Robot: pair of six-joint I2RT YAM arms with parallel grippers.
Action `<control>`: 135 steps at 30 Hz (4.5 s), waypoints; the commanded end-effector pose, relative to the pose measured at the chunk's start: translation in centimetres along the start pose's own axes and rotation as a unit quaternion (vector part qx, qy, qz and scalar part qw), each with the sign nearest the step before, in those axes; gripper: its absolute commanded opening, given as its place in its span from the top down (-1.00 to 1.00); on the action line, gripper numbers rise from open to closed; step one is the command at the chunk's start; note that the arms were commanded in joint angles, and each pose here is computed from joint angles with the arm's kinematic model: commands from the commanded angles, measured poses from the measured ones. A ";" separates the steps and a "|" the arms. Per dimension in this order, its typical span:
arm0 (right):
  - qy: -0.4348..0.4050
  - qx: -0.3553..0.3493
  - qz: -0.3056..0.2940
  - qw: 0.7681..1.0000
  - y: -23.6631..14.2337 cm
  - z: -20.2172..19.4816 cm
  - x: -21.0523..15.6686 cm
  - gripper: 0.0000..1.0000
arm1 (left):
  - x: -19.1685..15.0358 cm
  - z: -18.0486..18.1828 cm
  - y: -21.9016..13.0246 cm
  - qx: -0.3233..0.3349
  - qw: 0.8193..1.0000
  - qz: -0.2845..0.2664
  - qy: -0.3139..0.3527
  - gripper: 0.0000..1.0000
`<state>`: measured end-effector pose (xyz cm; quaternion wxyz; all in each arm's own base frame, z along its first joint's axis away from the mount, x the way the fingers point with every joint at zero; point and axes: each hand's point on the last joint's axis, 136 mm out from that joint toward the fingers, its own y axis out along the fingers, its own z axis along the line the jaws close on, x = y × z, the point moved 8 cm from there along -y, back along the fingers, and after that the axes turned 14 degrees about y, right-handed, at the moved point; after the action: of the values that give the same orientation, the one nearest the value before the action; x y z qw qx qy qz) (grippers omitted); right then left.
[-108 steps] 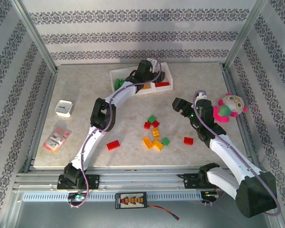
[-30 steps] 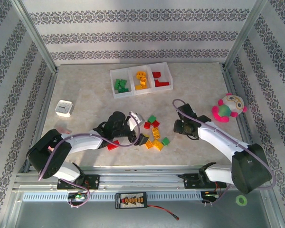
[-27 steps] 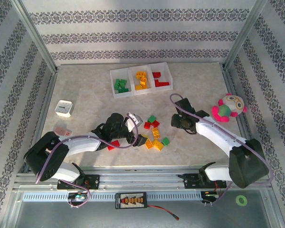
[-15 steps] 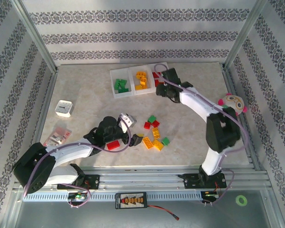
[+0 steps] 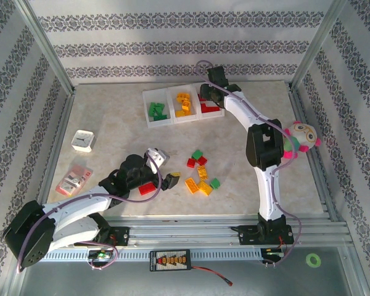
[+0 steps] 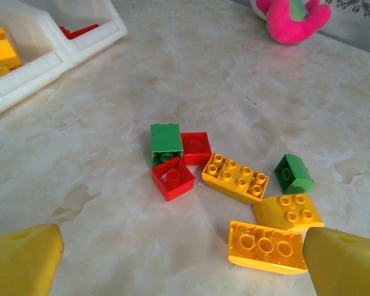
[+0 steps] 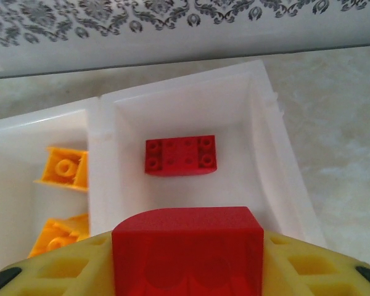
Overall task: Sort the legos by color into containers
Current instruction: Place the lego in the container, then pick up the lego from the center of the table, then place the lego in the container.
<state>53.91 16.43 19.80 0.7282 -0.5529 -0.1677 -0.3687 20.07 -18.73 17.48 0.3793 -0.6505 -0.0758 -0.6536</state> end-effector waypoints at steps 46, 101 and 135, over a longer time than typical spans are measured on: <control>-0.196 0.000 0.294 0.936 -8.1 -1.1 -22.3 -0.56 | 0.7 -0.5 -3.5 -0.009 0.996 0.039 0.077 -0.98; -0.125 0.007 0.200 0.972 -9.5 1.2 -19.0 0.30 | 0.2 -0.9 -3.2 -0.012 1.000 -0.010 0.027 -0.88; -0.140 0.129 -0.030 0.981 -0.5 19.1 -10.7 -0.02 | -2.3 0.1 -4.1 0.083 0.995 -0.041 -0.040 -0.96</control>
<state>49.44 37.81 16.52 0.7508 -0.5137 -0.3095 -0.2768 17.51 -14.51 16.35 0.4255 -0.6385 -0.1557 -0.6221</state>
